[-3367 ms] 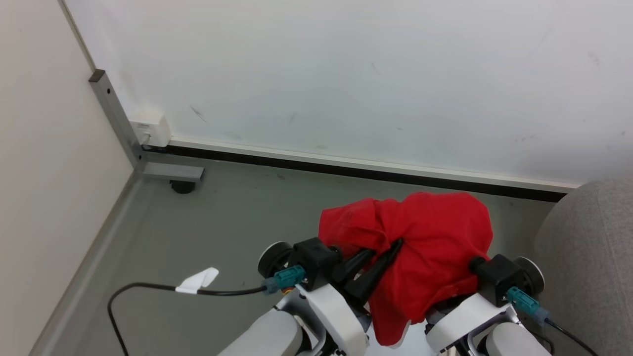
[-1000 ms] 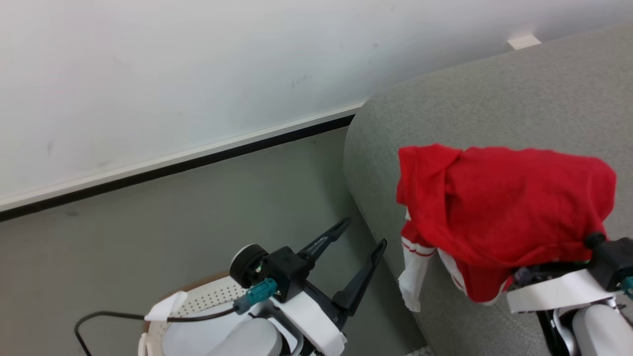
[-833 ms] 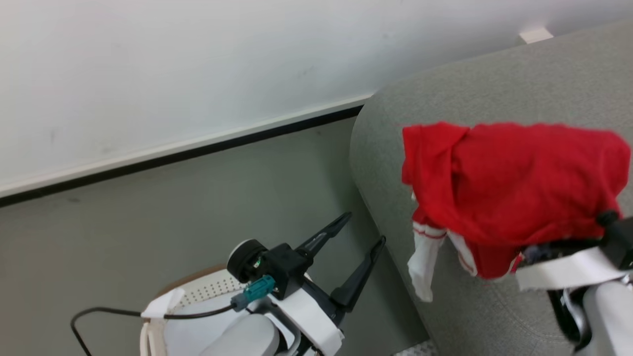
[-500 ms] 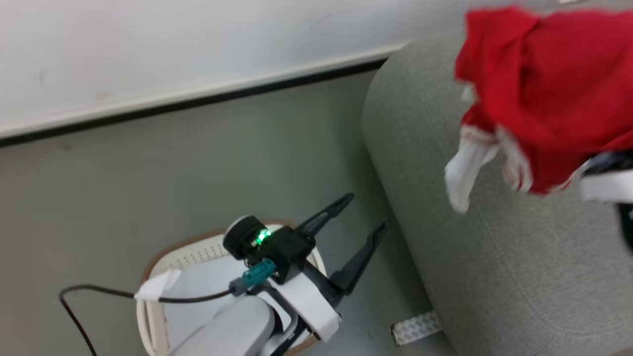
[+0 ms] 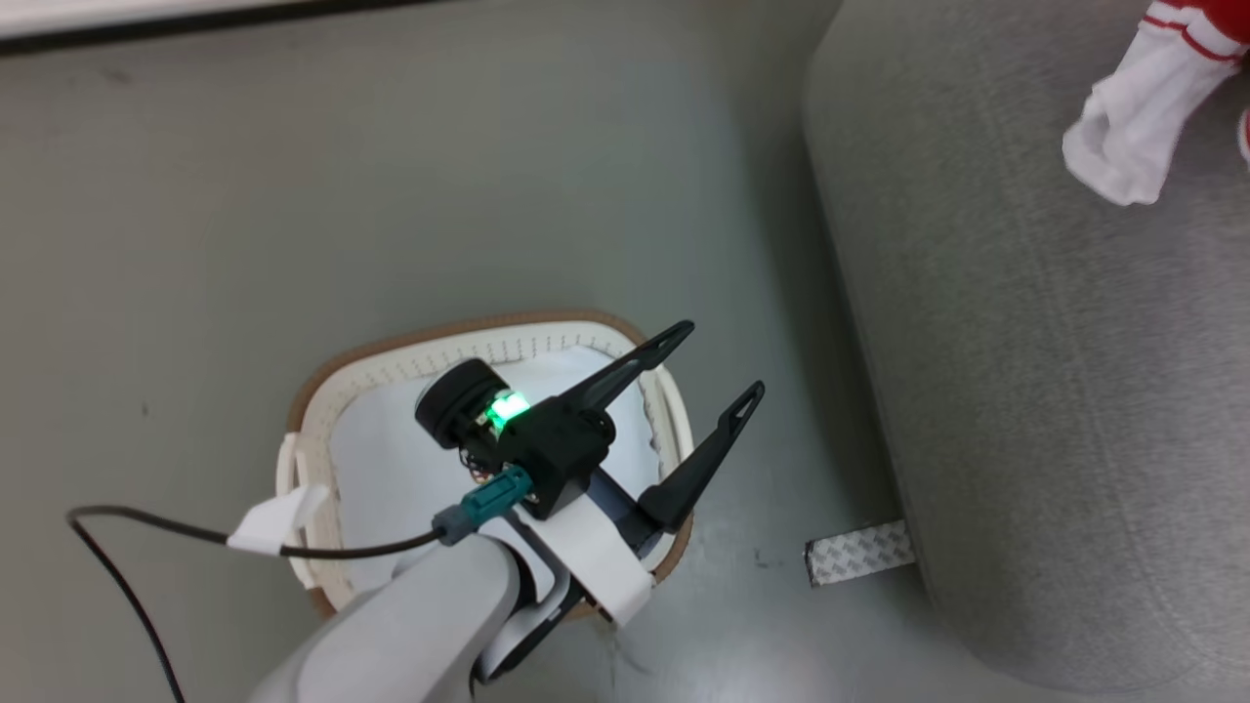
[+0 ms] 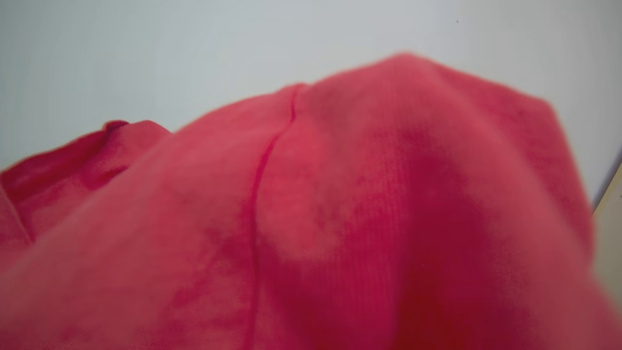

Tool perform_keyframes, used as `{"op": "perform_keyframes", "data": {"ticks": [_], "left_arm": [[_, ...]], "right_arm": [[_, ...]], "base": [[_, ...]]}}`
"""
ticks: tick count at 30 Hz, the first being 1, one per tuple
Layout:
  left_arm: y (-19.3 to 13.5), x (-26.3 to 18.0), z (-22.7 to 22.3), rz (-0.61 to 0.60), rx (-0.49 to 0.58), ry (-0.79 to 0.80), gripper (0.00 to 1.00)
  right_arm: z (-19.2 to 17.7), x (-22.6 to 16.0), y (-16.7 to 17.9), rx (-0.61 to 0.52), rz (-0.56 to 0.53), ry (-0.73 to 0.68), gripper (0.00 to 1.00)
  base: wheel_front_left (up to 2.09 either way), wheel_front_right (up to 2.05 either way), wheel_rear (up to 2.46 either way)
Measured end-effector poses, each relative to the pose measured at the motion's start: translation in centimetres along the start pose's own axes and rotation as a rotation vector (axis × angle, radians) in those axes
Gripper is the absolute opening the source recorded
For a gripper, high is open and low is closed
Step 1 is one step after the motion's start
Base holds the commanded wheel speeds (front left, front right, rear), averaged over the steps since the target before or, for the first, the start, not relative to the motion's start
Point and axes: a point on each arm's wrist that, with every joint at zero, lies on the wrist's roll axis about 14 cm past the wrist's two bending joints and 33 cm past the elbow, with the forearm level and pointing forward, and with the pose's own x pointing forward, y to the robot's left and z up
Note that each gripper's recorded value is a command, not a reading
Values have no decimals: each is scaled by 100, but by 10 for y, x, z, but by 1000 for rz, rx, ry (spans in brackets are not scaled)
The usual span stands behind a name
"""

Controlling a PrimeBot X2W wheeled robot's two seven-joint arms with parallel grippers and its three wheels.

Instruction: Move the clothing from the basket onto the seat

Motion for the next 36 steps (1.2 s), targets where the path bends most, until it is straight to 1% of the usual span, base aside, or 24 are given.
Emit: {"op": "perform_keyframes", "data": {"ticks": [2, 6, 10, 13, 15, 19, 20, 21, 22, 23, 28, 36], "left_arm": [[6, 0, -6, 3, -4, 7, 100], [18, -1, -20, 17, -23, 20, 100], [30, -6, -33, 43, -38, 37, 100], [36, -10, -42, 56, -45, 55, 100], [37, -12, -45, 60, -47, 62, 100], [36, -12, -44, 60, -42, 62, 100], [36, -12, -44, 59, -41, 61, 100], [35, -11, -43, 58, -40, 60, 100], [35, -11, -43, 58, -39, 60, 100], [35, -11, -43, 56, -39, 60, 100], [30, -10, -39, 47, -33, 59, 100], [17, -13, -16, 55, -7, 40, 100]], "right_arm": [[-24, 7, -2, -4, -14, 60, 0], [-88, 7, -1, -23, -24, 248, 0], [-143, -4, -1, -33, -40, 418, 0], [-181, -20, 3, -27, -46, 563, 0], [-197, -30, 3, -30, -49, 645, 0], [-211, -46, -4, -52, -54, 767, 0], [-213, -50, -5, -51, -58, 790, 5], [-215, -53, -6, -48, -60, 807, 33], [-215, -54, -7, -47, -61, 817, 71], [-214, -55, -7, -46, -61, 818, 100], [-204, -58, -12, -40, -61, 817, 100], [-193, -99, -23, -21, -54, 951, 100]], "base": [[0, 0, 0], [0, 0, 0], [0, 0, 0], [0, 0, 0], [0, 0, 0], [0, 0, 0], [0, 0, 0], [0, 0, 0], [0, 0, 0], [0, 0, 0], [0, 0, 0], [0, 0, 0]]}}
